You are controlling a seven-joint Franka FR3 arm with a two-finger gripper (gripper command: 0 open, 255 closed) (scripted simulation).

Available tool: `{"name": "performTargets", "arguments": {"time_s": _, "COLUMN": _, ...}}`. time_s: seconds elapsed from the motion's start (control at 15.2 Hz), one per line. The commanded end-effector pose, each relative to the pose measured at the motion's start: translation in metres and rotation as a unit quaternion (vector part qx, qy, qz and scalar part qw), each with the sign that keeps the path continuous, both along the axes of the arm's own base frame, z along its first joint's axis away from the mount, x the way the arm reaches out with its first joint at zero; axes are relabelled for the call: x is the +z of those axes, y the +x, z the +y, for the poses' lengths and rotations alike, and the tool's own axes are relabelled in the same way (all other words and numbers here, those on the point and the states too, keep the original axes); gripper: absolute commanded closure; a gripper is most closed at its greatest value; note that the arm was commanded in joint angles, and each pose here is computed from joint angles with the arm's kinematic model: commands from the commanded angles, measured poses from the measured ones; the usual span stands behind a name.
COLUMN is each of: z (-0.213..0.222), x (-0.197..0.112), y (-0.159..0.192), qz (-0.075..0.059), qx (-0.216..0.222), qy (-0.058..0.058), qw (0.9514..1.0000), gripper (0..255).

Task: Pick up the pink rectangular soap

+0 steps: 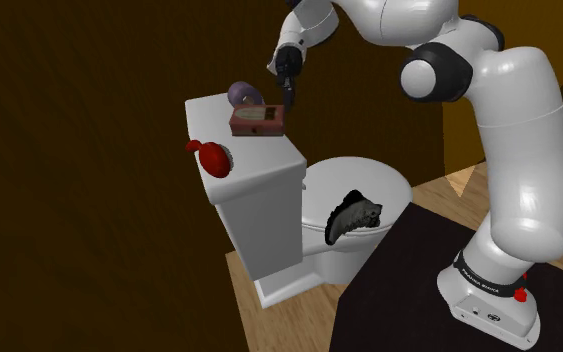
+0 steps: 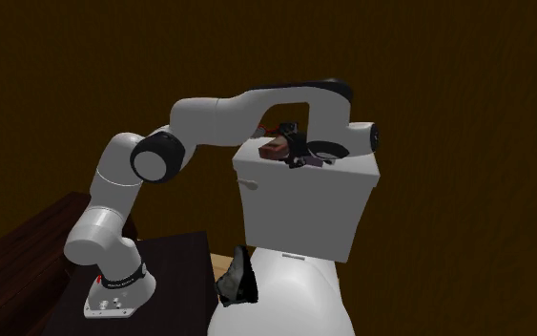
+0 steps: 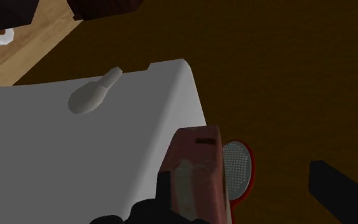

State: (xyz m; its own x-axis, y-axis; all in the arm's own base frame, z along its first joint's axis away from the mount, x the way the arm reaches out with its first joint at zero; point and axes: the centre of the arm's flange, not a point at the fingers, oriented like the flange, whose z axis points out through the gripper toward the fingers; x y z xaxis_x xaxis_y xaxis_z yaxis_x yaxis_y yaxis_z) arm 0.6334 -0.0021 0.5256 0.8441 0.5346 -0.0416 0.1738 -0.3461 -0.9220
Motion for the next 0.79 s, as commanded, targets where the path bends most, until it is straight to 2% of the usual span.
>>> {"name": "performTargets", "arguments": {"time_s": 0.0, "z": 0.0, "x": -0.01, "y": 0.002, "qz": 0.0, "qx": 0.002, "qy": 0.005, "qw": 1.0, "gripper": 0}}
{"name": "performTargets", "arguments": {"time_s": 0.26, "z": 0.0, "x": -0.034, "y": 0.002, "qz": 0.0, "qx": 0.002, "qy": 0.005, "qw": 1.0, "gripper": 0}}
{"name": "performTargets", "arguments": {"time_s": 0.4, "z": 0.0, "x": -0.034, "y": 0.002, "qz": 0.0, "qx": 0.002, "qy": 0.005, "qw": 1.0, "gripper": 0}}
{"name": "performTargets", "arguments": {"time_s": 0.46, "z": 0.001, "x": -0.034, "y": 0.002, "qz": 0.0, "qx": 0.002, "qy": 0.005, "qw": 1.0, "gripper": 255}}
{"name": "performTargets", "arguments": {"time_s": 0.73, "z": 0.001, "x": -0.035, "y": 0.002, "qz": 0.0, "qx": 0.002, "qy": 0.005, "qw": 1.0, "gripper": 255}}
